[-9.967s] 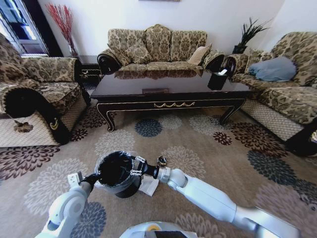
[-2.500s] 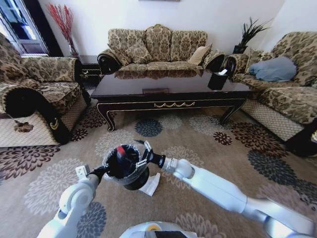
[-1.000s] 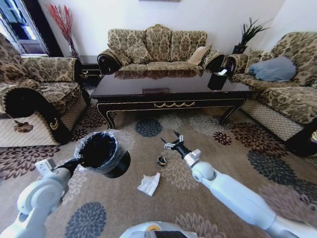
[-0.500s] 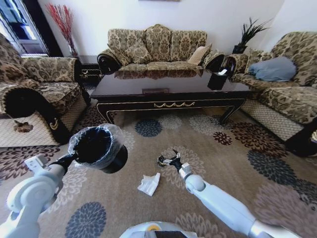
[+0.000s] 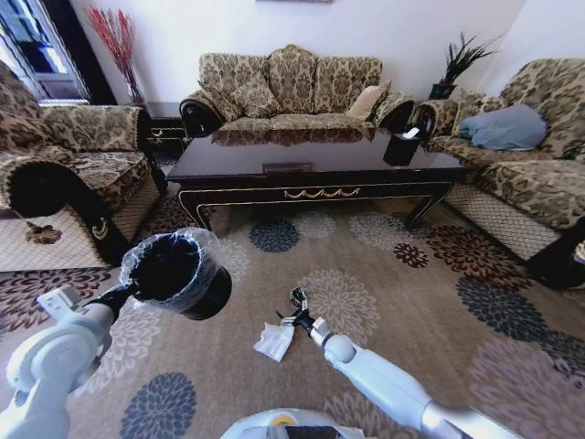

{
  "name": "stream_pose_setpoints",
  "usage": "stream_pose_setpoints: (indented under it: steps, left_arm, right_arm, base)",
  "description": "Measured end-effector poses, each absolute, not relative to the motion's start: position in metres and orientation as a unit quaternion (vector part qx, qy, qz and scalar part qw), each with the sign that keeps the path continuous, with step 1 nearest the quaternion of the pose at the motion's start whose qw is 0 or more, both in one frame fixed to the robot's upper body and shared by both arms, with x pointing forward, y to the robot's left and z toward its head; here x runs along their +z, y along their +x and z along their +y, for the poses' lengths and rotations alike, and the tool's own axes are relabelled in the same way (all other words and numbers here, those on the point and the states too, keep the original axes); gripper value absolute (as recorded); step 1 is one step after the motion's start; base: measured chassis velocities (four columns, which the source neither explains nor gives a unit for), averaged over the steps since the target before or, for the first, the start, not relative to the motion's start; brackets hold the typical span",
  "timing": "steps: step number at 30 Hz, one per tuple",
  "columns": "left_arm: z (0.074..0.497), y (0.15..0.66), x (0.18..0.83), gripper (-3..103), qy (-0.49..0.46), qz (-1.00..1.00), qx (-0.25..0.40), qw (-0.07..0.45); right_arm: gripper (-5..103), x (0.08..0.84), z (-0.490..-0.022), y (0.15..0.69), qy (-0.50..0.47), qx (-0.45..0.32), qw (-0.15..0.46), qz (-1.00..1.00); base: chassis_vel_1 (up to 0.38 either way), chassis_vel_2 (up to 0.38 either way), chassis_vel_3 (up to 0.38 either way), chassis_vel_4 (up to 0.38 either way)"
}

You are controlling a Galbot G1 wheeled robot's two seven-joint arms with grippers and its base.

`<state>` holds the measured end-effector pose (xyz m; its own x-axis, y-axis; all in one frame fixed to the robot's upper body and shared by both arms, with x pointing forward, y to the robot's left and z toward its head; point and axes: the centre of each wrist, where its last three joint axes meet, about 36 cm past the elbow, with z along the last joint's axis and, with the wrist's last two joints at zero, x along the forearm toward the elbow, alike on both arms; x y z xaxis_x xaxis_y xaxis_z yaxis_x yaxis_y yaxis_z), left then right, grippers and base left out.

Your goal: Move to the front of the table and pick up the trash from the floor, then place it into the trash bin.

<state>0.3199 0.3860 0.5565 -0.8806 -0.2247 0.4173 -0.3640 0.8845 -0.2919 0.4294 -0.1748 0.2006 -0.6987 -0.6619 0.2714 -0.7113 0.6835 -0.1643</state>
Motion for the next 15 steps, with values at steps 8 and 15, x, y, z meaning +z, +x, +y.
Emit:
stream_pose_setpoints:
  steps: [8,15]
  left_arm:
    - [0.385,0.322,0.56,4,0.148,-0.954,0.186,0.184]
    - [0.385,0.323,0.563,4,0.143,-0.955,0.18,0.185]
  right_arm:
    - [100,0.165,-0.158,0.414,0.38,0.163,0.131,-0.901]
    - [100,0.151,-0.145,0.408,0.371,0.143,0.151,-0.905]
  base:
    - [0.0,0.0,0.0,0.0]
    - [0.0,0.0,0.0,0.0]
